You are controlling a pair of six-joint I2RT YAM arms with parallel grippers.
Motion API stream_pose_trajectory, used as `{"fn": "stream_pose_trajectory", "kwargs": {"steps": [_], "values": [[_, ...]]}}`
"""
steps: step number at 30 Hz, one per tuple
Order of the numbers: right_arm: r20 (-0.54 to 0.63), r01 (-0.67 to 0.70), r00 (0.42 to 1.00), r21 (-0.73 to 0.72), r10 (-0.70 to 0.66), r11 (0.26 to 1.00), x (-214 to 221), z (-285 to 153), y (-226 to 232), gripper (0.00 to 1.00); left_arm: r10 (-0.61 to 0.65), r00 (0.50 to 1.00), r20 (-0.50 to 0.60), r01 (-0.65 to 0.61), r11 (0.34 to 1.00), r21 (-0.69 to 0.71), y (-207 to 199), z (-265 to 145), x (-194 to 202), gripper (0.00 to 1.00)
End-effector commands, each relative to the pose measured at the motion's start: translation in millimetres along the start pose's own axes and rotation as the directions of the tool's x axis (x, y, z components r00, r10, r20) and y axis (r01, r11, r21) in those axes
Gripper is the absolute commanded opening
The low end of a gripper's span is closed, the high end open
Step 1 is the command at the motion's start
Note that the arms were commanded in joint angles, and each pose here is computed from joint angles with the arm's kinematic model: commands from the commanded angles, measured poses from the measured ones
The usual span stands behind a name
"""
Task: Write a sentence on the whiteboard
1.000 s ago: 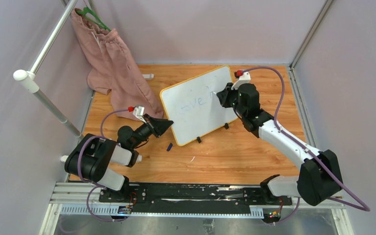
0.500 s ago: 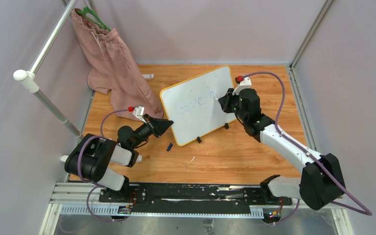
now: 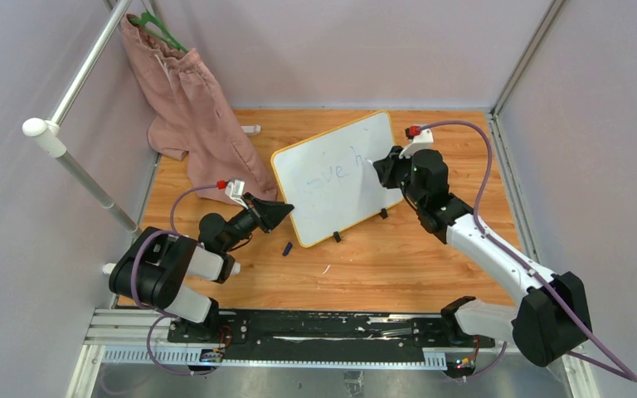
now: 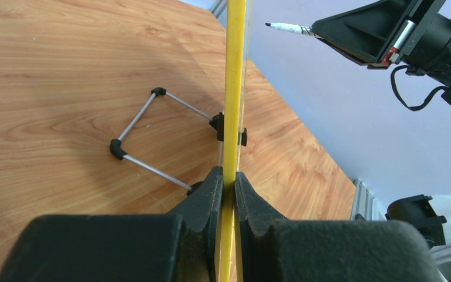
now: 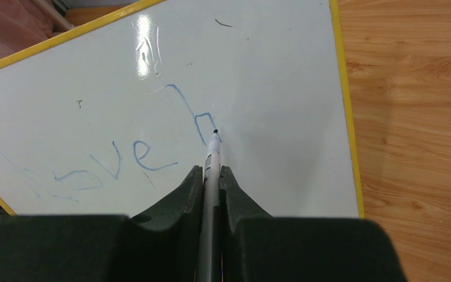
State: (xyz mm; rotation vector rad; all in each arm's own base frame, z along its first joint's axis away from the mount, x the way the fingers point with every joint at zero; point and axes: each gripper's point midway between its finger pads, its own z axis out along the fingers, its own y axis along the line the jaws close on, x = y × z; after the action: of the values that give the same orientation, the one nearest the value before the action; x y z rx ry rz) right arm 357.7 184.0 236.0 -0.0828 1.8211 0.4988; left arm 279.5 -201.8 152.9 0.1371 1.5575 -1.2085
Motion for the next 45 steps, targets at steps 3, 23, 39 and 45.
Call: {"fn": "stream_pose_trajectory", "kwargs": {"steps": [3,23,39,45], "values": [[0.033,-0.005,0.999,0.000,0.005,1.000,-17,6,1,0.00,0.047,0.998,0.044,-0.050,0.997,0.058,-16,1,-12,0.00],[-0.004,-0.003,1.000,0.036,0.003,0.999,-1,27,-12,0.00,0.046,0.998,0.042,-0.049,0.997,0.059,-16,1,-11,0.00],[0.019,-0.003,1.000,0.059,0.002,0.998,-13,27,-20,0.00,0.047,0.998,0.042,-0.049,0.997,0.061,-17,1,-11,0.00],[0.026,-0.003,1.000,0.035,0.002,0.999,-19,30,-14,0.00,0.048,0.998,0.040,-0.050,0.997,0.063,-17,1,-10,0.00]]}}
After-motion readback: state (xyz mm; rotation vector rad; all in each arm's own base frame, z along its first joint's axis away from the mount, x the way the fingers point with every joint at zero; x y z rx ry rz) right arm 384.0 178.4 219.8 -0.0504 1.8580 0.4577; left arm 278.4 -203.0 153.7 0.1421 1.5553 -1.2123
